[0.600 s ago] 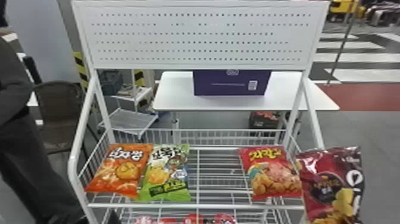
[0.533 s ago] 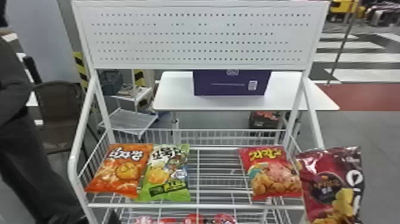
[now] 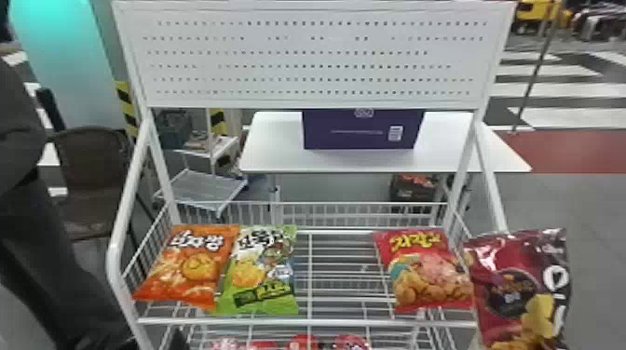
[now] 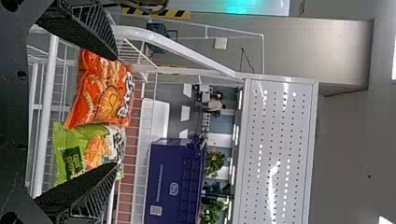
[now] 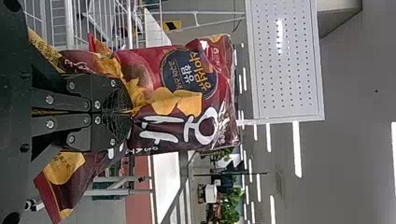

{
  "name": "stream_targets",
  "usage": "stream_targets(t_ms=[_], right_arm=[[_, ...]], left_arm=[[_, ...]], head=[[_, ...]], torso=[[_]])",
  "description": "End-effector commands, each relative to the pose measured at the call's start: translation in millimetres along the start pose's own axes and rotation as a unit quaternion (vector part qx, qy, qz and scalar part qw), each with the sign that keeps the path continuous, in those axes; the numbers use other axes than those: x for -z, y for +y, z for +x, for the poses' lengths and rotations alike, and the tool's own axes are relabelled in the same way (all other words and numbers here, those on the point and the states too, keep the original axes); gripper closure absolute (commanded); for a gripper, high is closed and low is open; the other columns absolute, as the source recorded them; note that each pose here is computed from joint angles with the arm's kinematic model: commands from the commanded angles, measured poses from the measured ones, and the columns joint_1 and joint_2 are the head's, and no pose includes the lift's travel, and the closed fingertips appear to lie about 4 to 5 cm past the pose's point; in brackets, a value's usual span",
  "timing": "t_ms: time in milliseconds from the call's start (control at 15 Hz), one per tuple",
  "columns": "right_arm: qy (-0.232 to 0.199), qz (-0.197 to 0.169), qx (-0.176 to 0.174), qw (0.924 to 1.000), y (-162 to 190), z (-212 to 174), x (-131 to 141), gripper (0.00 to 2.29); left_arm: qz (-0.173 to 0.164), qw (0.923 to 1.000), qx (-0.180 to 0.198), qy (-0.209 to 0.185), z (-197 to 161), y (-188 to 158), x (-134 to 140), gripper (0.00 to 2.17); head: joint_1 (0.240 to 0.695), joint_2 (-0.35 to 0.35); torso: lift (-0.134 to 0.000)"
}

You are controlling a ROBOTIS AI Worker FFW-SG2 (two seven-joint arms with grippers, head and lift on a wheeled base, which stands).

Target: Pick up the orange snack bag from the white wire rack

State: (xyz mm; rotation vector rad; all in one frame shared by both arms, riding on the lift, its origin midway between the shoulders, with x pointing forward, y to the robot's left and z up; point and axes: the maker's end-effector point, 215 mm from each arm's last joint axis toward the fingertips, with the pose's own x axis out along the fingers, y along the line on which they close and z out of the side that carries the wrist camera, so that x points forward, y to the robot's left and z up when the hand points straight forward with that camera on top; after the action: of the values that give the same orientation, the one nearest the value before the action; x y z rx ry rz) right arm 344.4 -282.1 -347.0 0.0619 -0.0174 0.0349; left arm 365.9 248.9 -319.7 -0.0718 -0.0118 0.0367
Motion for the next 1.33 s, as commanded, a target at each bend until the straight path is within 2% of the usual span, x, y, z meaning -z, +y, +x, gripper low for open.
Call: stream_targets(t_ms=[0,133,267,467,600,733,933,1133,1267], right_arm=[[0.000,0.000,-0.001,1.0000,1,0,-1,2.10],[-0.001,0.000,0.000,1.0000,0,-1,-1,2.10],[0.000,0.001,-0.001,1.0000,1,-1,-1,2.10],[0.001,0.001,-0.001,1.0000,1,-2,0,2.10],[0.003,0.000,0.000,1.0000,0,-3,1,2.10],[0.002,-0.001,0.001,1.0000,-1,-5,0,2.10],[0.003,-0.001,0.000,1.0000,0,-5,1,2.10],[0.006,-0.002,0.002,1.0000,-2,-6,3,2.10],[0.006,-0.002,0.003,1.0000,-3,-6,3,2.10]], left_arm=[[0.000,1.0000,0.001,0.001,0,0,1,0.08],[0.003,0.9999,0.008,0.012,7,-5,10,0.08],[0.012,0.9991,0.017,0.036,32,-16,35,0.08],[0.031,0.9989,0.025,0.026,86,-36,44,0.08],[0.058,0.9955,0.030,0.069,121,-40,71,0.08],[0.075,0.9941,0.021,0.076,149,-29,84,0.08],[0.091,0.9927,0.015,0.077,184,-21,89,0.08],[0.097,0.9911,0.004,0.091,202,-6,102,0.08],[0.101,0.9883,-0.001,0.114,209,4,118,0.09]], head=[[0.499,0.000],[0.499,0.000],[0.499,0.000],[0.499,0.000],[0.499,0.000],[0.499,0.000],[0.499,0.000],[0.499,0.000],[0.499,0.000]], torso=[[0.000],[0.000],[0.000],[0.000],[0.000],[0.000],[0.000],[0.000],[0.000]])
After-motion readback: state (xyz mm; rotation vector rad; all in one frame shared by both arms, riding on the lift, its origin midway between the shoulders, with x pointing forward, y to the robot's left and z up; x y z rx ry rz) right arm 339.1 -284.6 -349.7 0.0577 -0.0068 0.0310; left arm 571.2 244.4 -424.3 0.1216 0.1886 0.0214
